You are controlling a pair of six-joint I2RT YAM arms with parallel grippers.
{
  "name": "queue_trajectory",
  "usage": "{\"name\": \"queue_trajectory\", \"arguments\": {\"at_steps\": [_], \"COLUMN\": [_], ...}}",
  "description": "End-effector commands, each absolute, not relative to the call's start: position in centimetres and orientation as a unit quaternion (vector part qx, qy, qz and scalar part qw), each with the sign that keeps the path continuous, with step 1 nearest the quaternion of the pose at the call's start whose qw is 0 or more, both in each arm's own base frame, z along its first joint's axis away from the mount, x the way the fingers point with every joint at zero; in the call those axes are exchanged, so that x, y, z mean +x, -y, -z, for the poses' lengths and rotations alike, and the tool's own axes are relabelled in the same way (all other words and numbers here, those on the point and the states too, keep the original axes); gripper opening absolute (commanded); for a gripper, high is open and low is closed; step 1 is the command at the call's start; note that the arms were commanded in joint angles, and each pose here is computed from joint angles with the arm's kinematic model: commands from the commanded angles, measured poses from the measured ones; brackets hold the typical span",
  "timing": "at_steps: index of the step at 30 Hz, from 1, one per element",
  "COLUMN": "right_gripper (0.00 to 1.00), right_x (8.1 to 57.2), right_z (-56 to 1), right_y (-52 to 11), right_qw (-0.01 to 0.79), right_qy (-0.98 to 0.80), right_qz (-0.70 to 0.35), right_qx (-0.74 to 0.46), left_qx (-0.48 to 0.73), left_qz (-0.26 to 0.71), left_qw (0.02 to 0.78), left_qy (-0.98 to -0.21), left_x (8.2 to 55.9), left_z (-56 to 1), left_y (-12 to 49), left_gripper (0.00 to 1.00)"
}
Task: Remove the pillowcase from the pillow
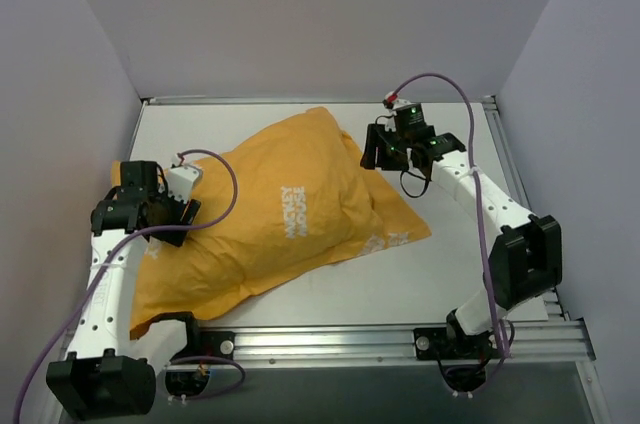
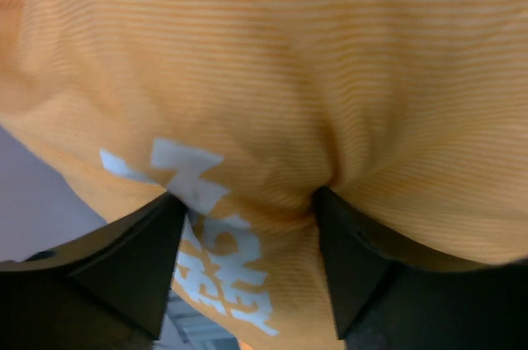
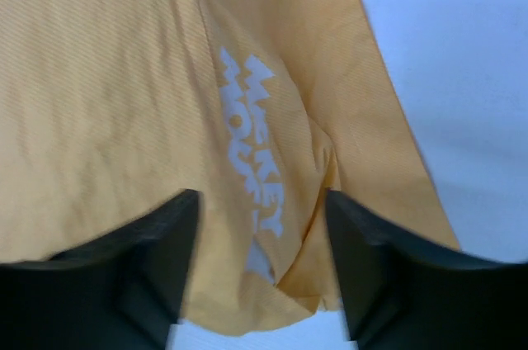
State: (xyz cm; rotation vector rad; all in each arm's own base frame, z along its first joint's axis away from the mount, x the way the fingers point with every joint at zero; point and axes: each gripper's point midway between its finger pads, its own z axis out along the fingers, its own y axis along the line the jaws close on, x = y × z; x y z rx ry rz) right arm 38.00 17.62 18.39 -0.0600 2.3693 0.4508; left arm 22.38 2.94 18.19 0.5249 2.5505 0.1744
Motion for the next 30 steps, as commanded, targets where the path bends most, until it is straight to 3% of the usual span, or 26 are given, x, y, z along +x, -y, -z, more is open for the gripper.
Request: {"name": "queue_trajectory", "arguments": {"at_steps": [1,3,4,8,9,12,16,17,18,23,27,30], "right_gripper": [0.47,0.40,0.35,0.30,0.30,0.31,0.35,0.37,0.39,0.43,0.44,0.57], "right_x": [36.8,35.0,34.1,29.1,28.2,24.1,21.3,21.2,21.5,24.8,25.4,25.3], "right_z": [-14.3,-12.0,-11.3,-10.8,-11.1,-11.8,-14.1,-14.0,-14.2,-14.7,-13.4,-13.5], "right_y": [-19.6,-21.0,-21.4,-25.0,-26.3,-29.2,-30.9,-30.3,-29.7,-24.1,-21.4,-21.5], "right_qw": [0.303,0.271,0.264,0.257,0.261,0.266,0.285,0.284,0.291,0.328,0.325,0.328], "right_qy": [-0.930,-0.934,-0.935,-0.925,-0.919,-0.908,-0.887,-0.892,-0.895,-0.908,-0.911,-0.903], "right_qz": [-0.200,-0.225,-0.230,-0.263,-0.280,-0.300,-0.347,-0.338,-0.326,-0.258,-0.252,-0.273], "right_qx": [-0.050,-0.056,-0.060,-0.097,-0.098,-0.120,-0.110,-0.100,-0.092,-0.016,0.033,0.057], "left_qx": [0.219,0.217,0.224,0.216,0.219,0.232,0.319,0.330,0.332,0.330,0.431,0.517], "left_qz": [-0.130,-0.152,-0.158,-0.194,-0.182,-0.114,-0.061,-0.051,-0.028,0.071,0.094,0.095], "left_qw": [0.226,0.237,0.223,0.259,0.300,0.333,0.400,0.399,0.406,0.458,0.488,0.453], "left_qy": [-0.940,-0.935,-0.936,-0.921,-0.911,-0.907,-0.857,-0.854,-0.851,-0.822,-0.754,-0.720], "left_x": [23.7,25.8,26.9,34.6,37.6,41.8,46.2,46.1,46.1,43.0,37.4,31.9], "left_z": [-14.4,-13.3,-12.1,-12.7,-15.1,-16.2,-20.8,-21.3,-22.0,-28.7,-31.9,-30.5], "left_y": [-5.8,-6.9,-7.5,-9.3,-8.5,-4.9,4.0,5.1,6.5,10.8,15.9,20.7], "left_gripper": [0.67,0.55,0.55,0.45,0.44,0.44,0.59,0.71,0.77,0.92,0.97,0.95]}}
